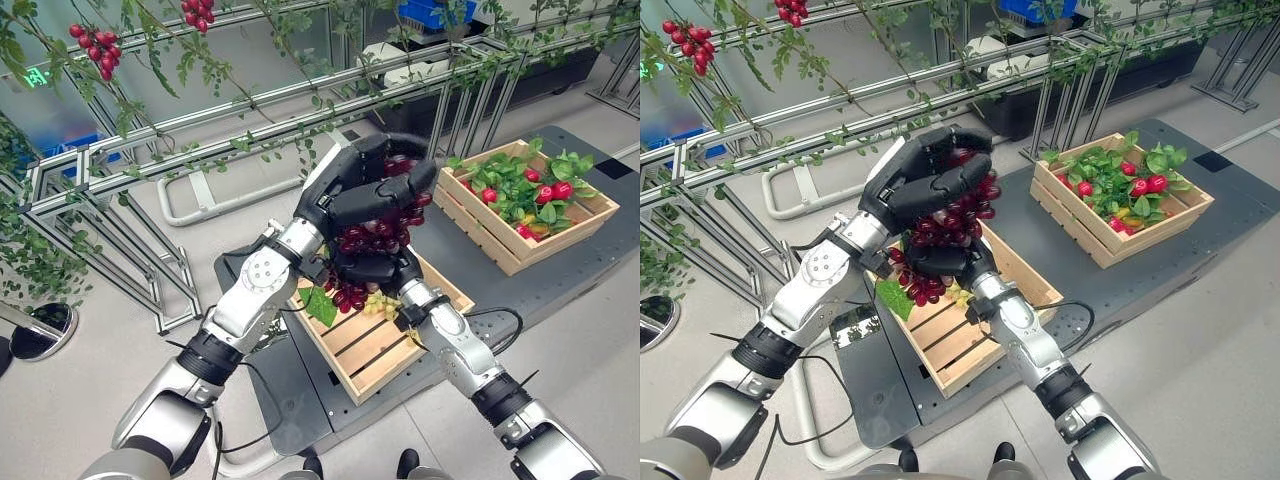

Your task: Pick up the fruits from the basket on one side to the basket on the other side

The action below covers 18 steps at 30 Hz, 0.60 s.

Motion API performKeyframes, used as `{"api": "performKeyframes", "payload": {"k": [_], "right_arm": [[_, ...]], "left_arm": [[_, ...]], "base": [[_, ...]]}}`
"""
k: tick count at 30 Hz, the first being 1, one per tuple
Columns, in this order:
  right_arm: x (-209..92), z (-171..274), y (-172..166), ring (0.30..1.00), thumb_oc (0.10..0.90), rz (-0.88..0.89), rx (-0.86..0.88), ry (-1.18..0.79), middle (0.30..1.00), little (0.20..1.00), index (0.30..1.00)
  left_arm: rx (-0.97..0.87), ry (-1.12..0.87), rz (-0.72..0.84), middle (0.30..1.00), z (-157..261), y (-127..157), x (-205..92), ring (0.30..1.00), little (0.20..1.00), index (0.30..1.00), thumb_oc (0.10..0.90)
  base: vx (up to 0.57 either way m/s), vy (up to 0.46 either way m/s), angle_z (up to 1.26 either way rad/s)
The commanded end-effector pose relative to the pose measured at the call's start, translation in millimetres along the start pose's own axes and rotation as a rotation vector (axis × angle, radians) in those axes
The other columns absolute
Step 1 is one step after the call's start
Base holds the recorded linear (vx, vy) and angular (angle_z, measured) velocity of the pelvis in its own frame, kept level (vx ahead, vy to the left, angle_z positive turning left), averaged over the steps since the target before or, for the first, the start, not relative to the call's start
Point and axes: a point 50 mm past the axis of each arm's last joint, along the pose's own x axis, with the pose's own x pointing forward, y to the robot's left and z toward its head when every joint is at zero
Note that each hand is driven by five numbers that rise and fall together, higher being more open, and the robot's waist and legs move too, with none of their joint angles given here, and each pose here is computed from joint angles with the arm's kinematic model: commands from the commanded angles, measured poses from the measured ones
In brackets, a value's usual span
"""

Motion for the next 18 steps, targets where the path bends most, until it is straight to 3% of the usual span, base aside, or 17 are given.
{"api": "performKeyframes", "payload": {"k": [1, 9, 18], "right_arm": [[9.7, 49.7, 10.2, 0.3, 0.4, -0.001, 0.081, -0.352, 0.3, 0.3, 0.3], [-12.8, 35.7, -19.4, 0.3, 0.4, -0.129, 0.072, -0.322, 0.3, 0.3, 0.3], [-40.7, 28.4, -50.7, 0.3, 0.4, -0.251, 0.058, -0.309, 0.3, 0.3, 0.3]], "left_arm": [[-0.018, -0.112, 0.12, 0.9, 12.3, 19.0, 7.9, 0.9, 0.9, 0.9, 0.8], [-0.001, -0.118, 0.345, 0.9, 3.8, 51.7, -15.5, 0.9, 0.9, 0.9, 0.8], [0.031, -0.086, 0.445, 0.9, -8.2, 67.6, -39.0, 0.9, 0.9, 0.9, 0.8]], "base": [[0.0, 0.0, 0.0], [0.0, 0.0, 0.0], [0.0, -0.001, -0.01]]}}
